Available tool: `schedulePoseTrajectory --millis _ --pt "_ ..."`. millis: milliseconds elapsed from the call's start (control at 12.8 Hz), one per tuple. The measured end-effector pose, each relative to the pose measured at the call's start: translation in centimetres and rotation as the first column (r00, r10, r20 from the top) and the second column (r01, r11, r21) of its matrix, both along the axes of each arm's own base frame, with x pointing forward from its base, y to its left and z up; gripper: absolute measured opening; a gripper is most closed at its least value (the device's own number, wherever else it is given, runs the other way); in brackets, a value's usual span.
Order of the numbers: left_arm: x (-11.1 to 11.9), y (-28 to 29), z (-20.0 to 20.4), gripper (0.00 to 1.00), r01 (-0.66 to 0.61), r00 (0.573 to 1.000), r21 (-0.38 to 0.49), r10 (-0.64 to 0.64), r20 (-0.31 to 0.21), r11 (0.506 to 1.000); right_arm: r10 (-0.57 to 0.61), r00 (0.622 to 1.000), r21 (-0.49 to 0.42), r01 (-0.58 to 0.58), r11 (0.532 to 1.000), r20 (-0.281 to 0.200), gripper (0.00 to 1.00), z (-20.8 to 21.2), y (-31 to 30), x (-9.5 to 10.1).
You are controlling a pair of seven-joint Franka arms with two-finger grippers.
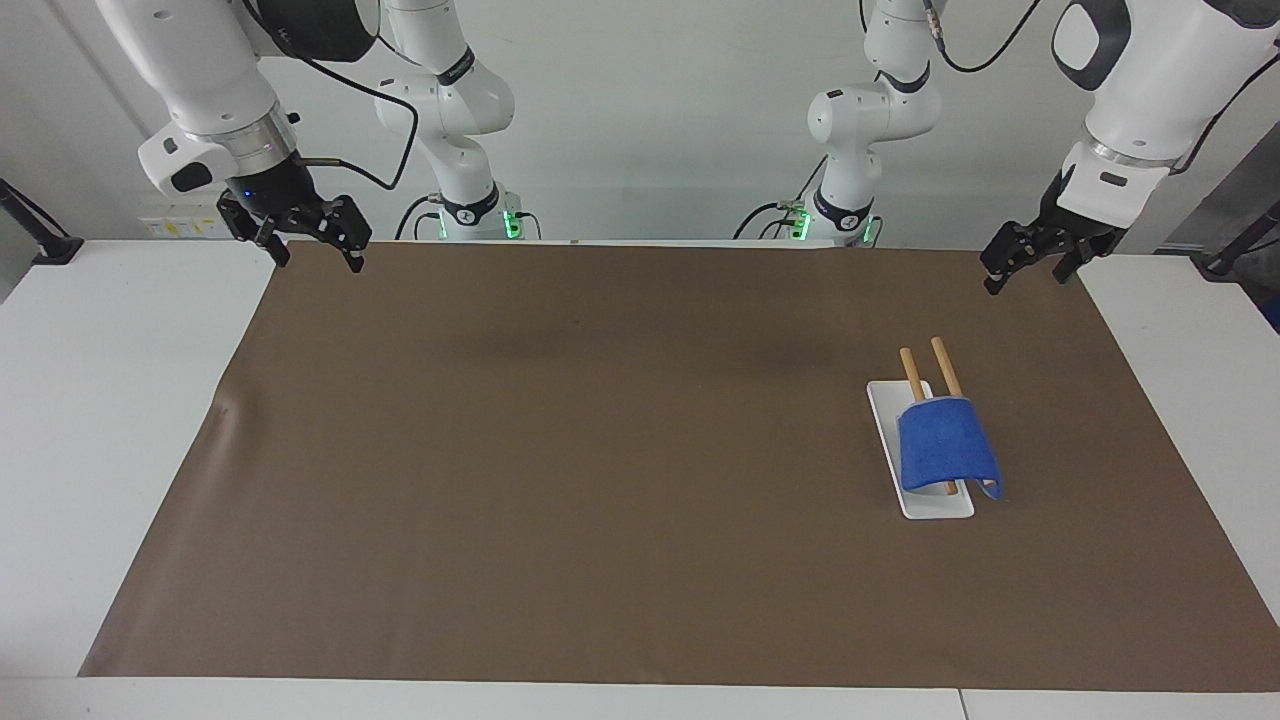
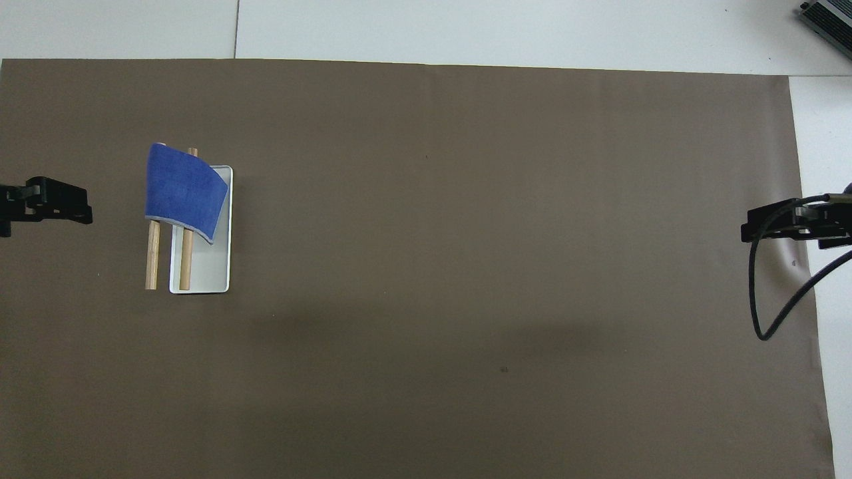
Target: Right arm passes towel to left arm to hang
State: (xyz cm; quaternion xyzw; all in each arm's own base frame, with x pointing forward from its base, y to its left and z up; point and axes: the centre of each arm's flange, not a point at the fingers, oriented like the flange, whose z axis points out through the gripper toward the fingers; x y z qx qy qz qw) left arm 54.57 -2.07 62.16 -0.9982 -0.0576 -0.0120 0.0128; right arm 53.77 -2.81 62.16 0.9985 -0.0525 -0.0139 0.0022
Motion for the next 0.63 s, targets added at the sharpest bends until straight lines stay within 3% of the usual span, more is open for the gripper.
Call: schedulePoseTrajectory --millis 157,626 --pt "0.44 -0.10 0.44 1.00 0.003 0.999 -0.002 -0.002 0.044 1.000 0.000 1.000 0.000 0.000 1.000 0.000 1.00 0.00 -0.02 0.00" --pt "0.65 -0.45 0.66 1.00 0.010 0.998 -0.002 -0.010 0.066 1.000 -0.001 1.000 0.000 0.001 1.000 0.000 1.00 0.00 -0.04 0.00"
